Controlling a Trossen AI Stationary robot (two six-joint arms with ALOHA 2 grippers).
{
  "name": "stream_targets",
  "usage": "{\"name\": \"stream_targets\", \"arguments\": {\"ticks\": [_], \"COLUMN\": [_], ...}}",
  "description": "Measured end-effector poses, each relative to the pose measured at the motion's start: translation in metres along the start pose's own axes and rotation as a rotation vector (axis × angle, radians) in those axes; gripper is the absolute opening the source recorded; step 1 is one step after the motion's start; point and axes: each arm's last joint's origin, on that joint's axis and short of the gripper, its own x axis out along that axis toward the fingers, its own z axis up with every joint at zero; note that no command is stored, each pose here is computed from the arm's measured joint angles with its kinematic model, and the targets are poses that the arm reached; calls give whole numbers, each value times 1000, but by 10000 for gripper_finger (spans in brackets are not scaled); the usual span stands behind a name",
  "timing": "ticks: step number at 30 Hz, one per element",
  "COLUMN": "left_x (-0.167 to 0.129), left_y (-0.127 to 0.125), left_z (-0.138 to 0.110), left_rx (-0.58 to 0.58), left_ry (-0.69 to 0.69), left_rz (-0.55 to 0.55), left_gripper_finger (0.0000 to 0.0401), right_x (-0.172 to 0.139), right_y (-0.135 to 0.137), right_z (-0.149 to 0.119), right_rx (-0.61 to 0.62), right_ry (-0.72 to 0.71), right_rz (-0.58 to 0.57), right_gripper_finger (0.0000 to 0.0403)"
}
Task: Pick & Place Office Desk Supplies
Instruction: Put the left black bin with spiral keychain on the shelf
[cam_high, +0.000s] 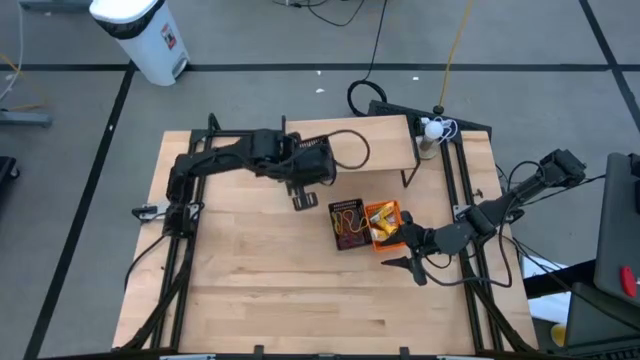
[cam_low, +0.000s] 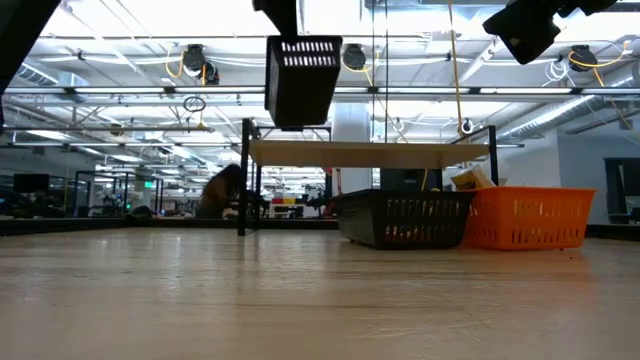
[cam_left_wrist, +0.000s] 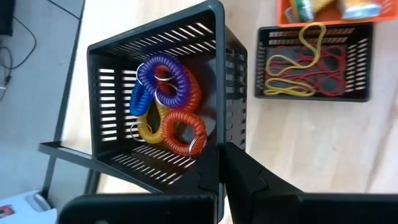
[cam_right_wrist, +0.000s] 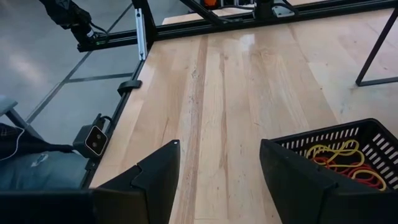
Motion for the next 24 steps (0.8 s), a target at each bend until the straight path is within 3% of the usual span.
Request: {"name": "stream_targets", "arguments": {"ticks": [14, 24], "left_x": [17, 48], "left_y": [58, 60], "left_z": [1, -5], "left_rx": [-7, 59], "left_ry": [48, 147], "left_rz": [67, 61], "left_gripper_finger": [4, 4], "right_x": [1, 3], "right_y": [-3, -12], "right_z": [1, 3], "right_rx": [-48, -34], "right_ry": [-3, 1], "right_rz": [-13, -58], "right_gripper_finger": [210, 210]}}
